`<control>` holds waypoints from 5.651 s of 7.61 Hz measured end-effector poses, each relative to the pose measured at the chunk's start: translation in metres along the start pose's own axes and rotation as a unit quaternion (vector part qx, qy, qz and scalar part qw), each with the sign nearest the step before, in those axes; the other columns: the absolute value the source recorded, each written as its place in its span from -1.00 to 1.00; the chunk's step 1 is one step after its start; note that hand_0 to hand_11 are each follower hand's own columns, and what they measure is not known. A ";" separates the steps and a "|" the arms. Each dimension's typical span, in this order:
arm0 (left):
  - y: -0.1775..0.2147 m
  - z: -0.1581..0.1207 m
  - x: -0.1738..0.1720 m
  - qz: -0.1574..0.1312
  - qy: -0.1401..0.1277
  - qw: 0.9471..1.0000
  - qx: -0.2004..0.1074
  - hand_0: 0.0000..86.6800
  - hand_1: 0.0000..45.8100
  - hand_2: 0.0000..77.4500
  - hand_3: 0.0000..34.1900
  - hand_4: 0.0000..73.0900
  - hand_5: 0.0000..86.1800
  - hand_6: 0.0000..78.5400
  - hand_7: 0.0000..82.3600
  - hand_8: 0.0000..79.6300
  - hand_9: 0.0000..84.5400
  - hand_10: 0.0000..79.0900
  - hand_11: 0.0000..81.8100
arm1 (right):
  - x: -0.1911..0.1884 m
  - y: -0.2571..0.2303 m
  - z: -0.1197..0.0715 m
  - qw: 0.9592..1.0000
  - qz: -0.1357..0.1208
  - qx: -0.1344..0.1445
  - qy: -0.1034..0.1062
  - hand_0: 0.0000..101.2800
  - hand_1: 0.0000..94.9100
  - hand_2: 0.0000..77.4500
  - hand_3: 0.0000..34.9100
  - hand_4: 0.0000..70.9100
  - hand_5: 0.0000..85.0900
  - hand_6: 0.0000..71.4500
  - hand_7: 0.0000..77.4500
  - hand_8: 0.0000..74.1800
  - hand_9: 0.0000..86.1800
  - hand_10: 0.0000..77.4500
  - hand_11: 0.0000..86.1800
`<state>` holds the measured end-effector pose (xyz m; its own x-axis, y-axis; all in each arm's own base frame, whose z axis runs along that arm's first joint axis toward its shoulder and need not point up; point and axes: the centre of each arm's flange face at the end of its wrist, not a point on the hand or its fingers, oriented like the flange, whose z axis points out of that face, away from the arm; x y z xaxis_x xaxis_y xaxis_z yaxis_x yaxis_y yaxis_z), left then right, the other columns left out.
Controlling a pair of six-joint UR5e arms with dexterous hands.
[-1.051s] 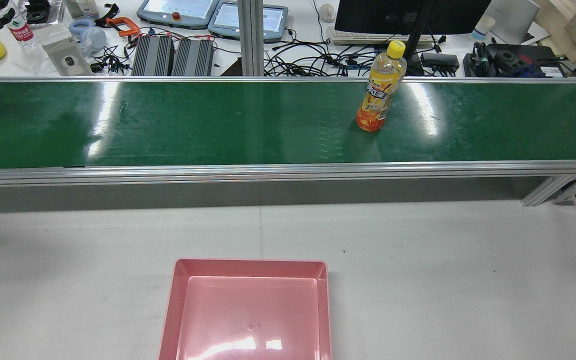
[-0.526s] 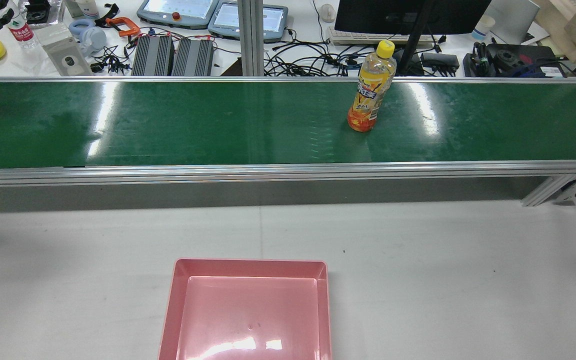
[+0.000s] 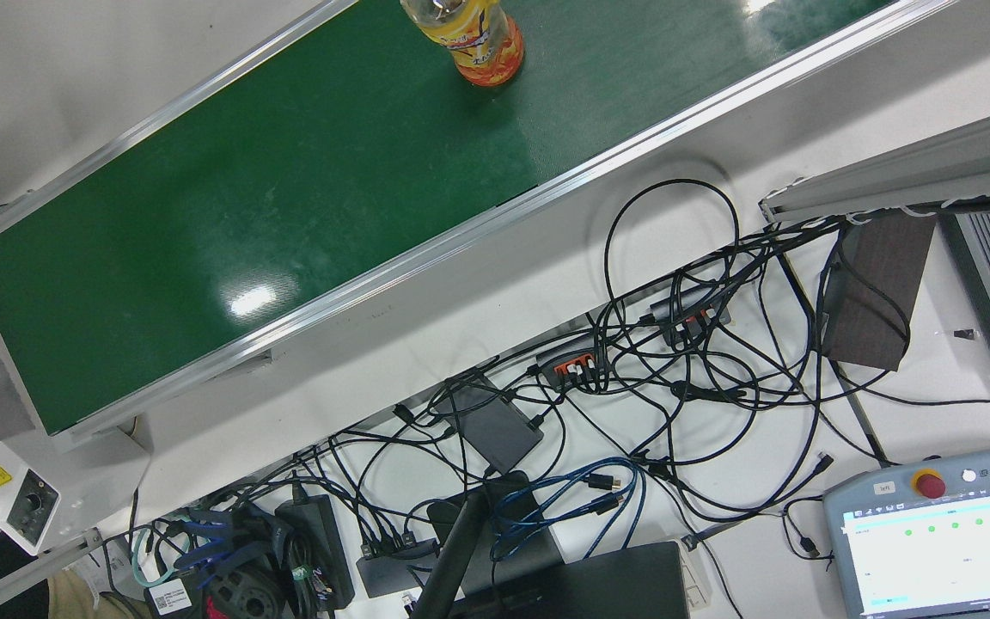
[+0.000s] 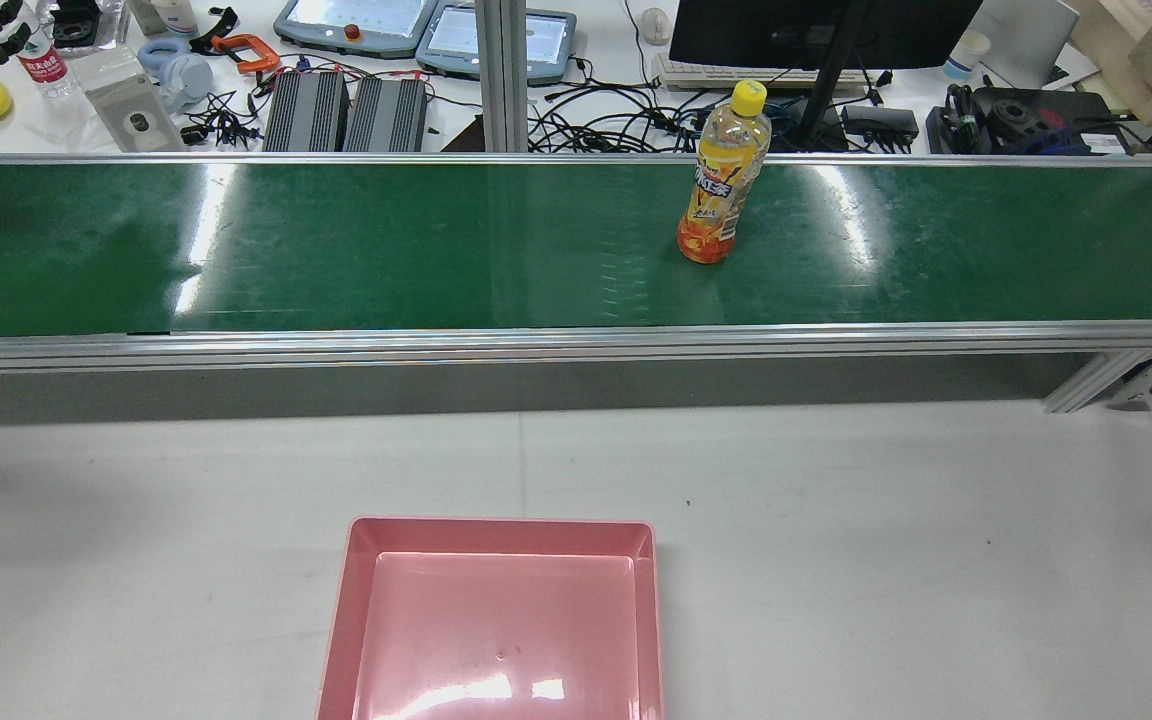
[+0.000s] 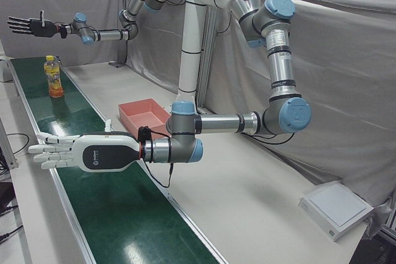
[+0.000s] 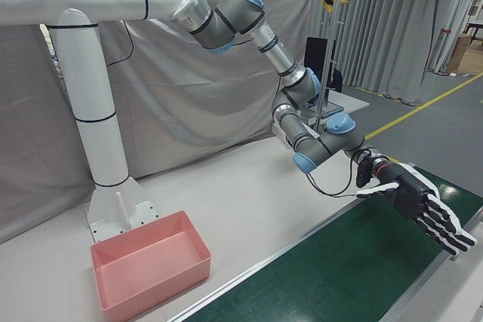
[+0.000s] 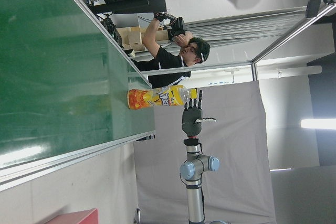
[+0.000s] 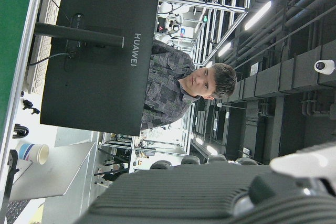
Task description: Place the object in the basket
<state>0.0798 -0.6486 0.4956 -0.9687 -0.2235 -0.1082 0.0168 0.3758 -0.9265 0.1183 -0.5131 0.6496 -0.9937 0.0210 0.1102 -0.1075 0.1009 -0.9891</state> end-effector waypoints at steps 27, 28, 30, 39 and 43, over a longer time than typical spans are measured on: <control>0.004 0.002 -0.006 -0.003 -0.005 1.000 0.001 0.76 -0.40 -1.00 -1.00 -0.97 -0.58 -0.99 -0.99 -1.00 -0.99 -0.99 -0.91 | 0.000 0.001 0.000 1.000 0.000 -0.001 0.000 -1.00 -1.00 -0.99 -1.00 -1.00 -1.00 -1.00 -0.99 -1.00 -1.00 -1.00 -1.00; 0.003 0.001 -0.005 -0.003 -0.004 1.000 0.001 0.81 -0.40 -1.00 -1.00 -0.97 -0.58 -1.00 -0.99 -1.00 -0.99 -0.99 -0.91 | 0.000 0.002 0.000 1.000 0.000 -0.001 0.000 -0.99 -1.00 -0.99 -1.00 -1.00 -1.00 -1.00 -0.99 -1.00 -1.00 -1.00 -1.00; 0.002 0.000 -0.005 -0.004 -0.004 1.000 0.003 0.83 -0.40 -1.00 -1.00 -0.99 -0.58 -1.00 -0.99 -1.00 -0.99 -0.99 -0.91 | 0.000 0.002 0.000 1.000 0.000 -0.002 0.000 -1.00 -1.00 -0.99 -1.00 -1.00 -1.00 -1.00 -0.99 -1.00 -1.00 -1.00 -1.00; 0.001 0.004 -0.015 0.012 -0.012 1.000 0.007 0.75 -0.40 -1.00 -0.99 -0.97 -0.58 -0.99 -0.99 -1.00 -0.99 -0.97 -0.89 | 0.000 0.003 0.001 1.000 0.000 -0.003 0.000 -0.99 -1.00 -0.99 -1.00 -1.00 -1.00 -1.00 -0.99 -1.00 -1.00 -1.00 -1.00; 0.005 0.008 -0.029 0.015 -0.021 1.000 0.005 0.76 -0.40 -1.00 -0.99 -0.99 -0.60 -0.99 -0.99 -1.00 -0.99 -0.97 -0.88 | 0.000 0.003 0.001 1.000 0.000 -0.003 0.000 -1.00 -1.00 -0.99 -1.00 -1.00 -1.00 -1.00 -0.99 -1.00 -1.00 -1.00 -1.00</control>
<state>0.1103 -0.6476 0.4911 -0.9568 -0.2494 -0.1496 0.0473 0.3741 -0.9262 0.1181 -0.5134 0.6465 -0.9937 0.0219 0.1103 -0.1074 0.1061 -0.9885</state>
